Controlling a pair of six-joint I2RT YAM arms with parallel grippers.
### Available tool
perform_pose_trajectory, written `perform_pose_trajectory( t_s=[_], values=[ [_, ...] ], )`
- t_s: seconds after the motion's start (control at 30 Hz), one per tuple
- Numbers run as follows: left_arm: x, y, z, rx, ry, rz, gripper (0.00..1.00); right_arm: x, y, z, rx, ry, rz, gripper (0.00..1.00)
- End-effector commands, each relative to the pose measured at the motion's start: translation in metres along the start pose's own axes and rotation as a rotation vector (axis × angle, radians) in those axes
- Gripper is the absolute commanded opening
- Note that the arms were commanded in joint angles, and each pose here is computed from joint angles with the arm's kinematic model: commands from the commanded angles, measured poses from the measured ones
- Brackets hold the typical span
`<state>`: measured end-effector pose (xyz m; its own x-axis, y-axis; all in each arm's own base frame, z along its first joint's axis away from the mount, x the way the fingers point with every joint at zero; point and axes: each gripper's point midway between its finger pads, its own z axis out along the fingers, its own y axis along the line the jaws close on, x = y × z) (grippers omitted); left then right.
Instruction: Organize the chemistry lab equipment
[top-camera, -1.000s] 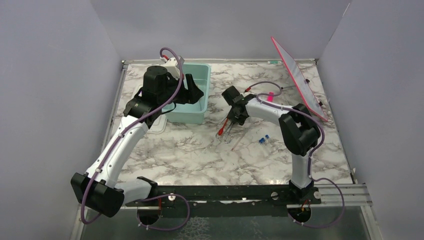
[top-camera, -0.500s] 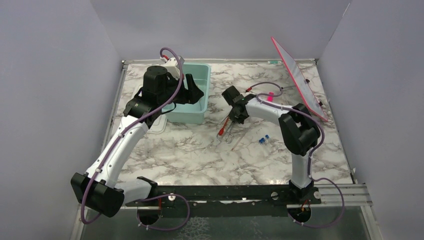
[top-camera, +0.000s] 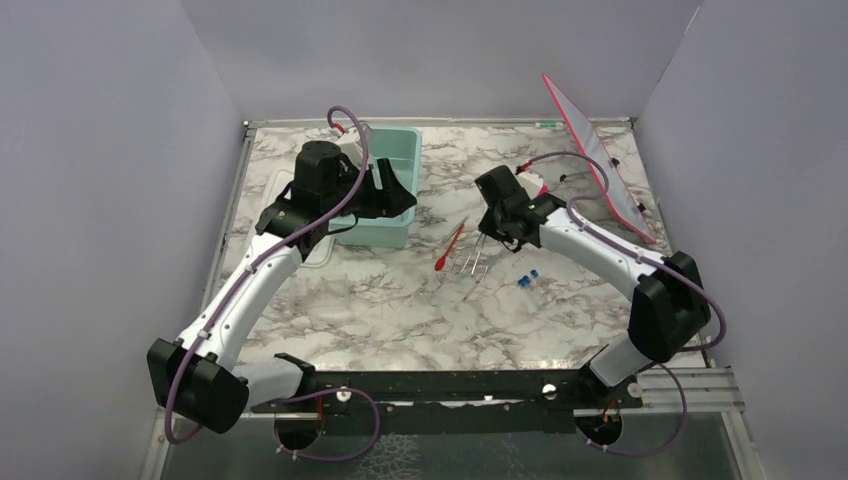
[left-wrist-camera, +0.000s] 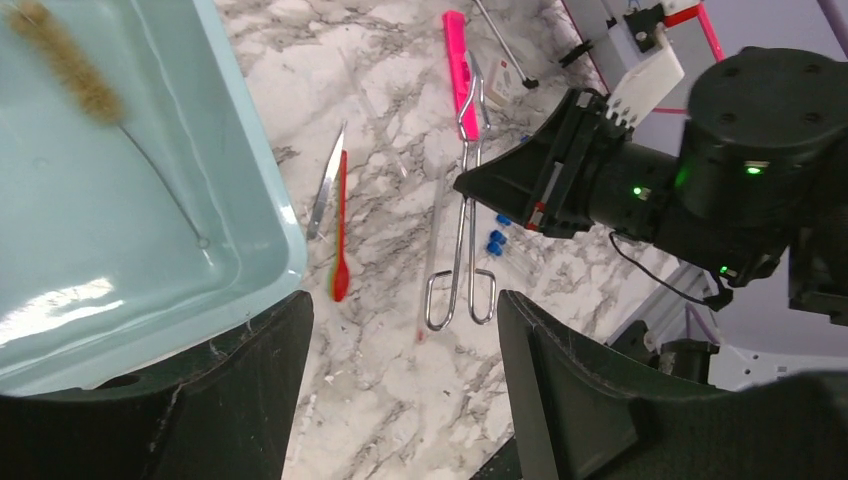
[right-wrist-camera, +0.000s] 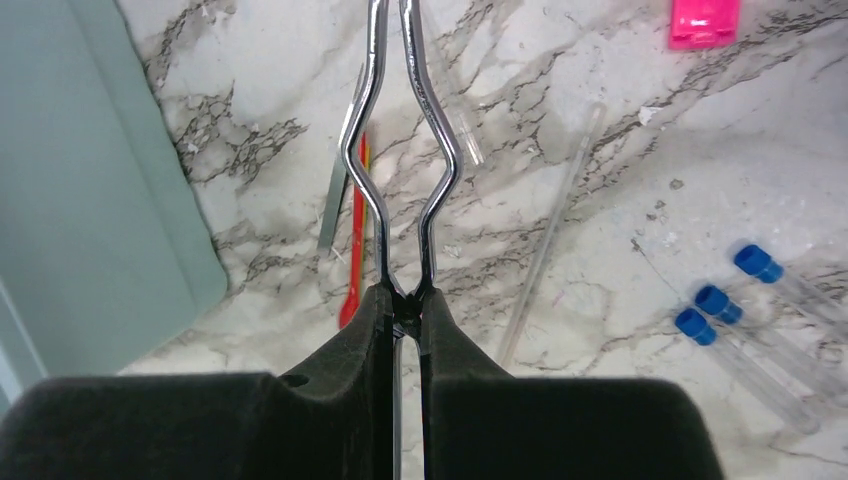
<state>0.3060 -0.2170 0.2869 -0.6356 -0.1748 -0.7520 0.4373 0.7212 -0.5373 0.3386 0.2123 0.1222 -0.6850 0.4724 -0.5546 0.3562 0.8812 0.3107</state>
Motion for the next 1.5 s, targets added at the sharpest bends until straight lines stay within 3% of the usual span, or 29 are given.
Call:
perform_pose_trajectory(
  t_s=[0.0,0.17,0.37,0.6,0.83,1.03,1.2,1.27,1.37,1.47],
  values=[
    [0.011,-0.018,0.007,0.106,0.021,-0.062,0.71,-0.001,-0.015,-0.02,-0.022,-0.001,-0.082,0.01],
    [0.033,-0.03,0.02,0.168,0.062,-0.101,0.72,-0.003,0.004,-0.054,-0.217,0.006,-0.113,0.01],
    [0.062,-0.071,0.041,0.316,0.092,-0.134,0.74,-0.014,0.044,-0.104,-0.518,-0.024,-0.105,0.0],
    [0.07,-0.095,0.061,0.4,0.096,-0.16,0.71,-0.021,0.067,-0.136,-0.671,-0.018,-0.063,0.01],
    [0.08,-0.095,0.067,0.395,0.116,-0.168,0.46,-0.026,0.081,-0.149,-0.761,-0.026,-0.022,0.01],
    [0.08,-0.097,0.068,0.402,0.121,-0.15,0.37,-0.029,0.09,-0.152,-0.8,-0.03,0.006,0.0],
    [0.075,-0.09,0.071,0.36,0.102,-0.104,0.02,-0.031,0.095,-0.156,-0.839,-0.04,0.006,0.01],
    [0.07,-0.085,0.07,0.325,0.074,-0.069,0.0,-0.03,0.095,-0.157,-0.847,-0.047,-0.003,0.1],
    [0.059,-0.08,0.068,0.279,0.04,0.005,0.0,-0.033,0.092,-0.161,-0.847,-0.067,-0.019,0.36],
    [0.052,-0.072,0.066,0.225,0.035,0.072,0.0,-0.042,0.09,-0.171,-0.858,-0.117,-0.042,0.52]
  ],
)
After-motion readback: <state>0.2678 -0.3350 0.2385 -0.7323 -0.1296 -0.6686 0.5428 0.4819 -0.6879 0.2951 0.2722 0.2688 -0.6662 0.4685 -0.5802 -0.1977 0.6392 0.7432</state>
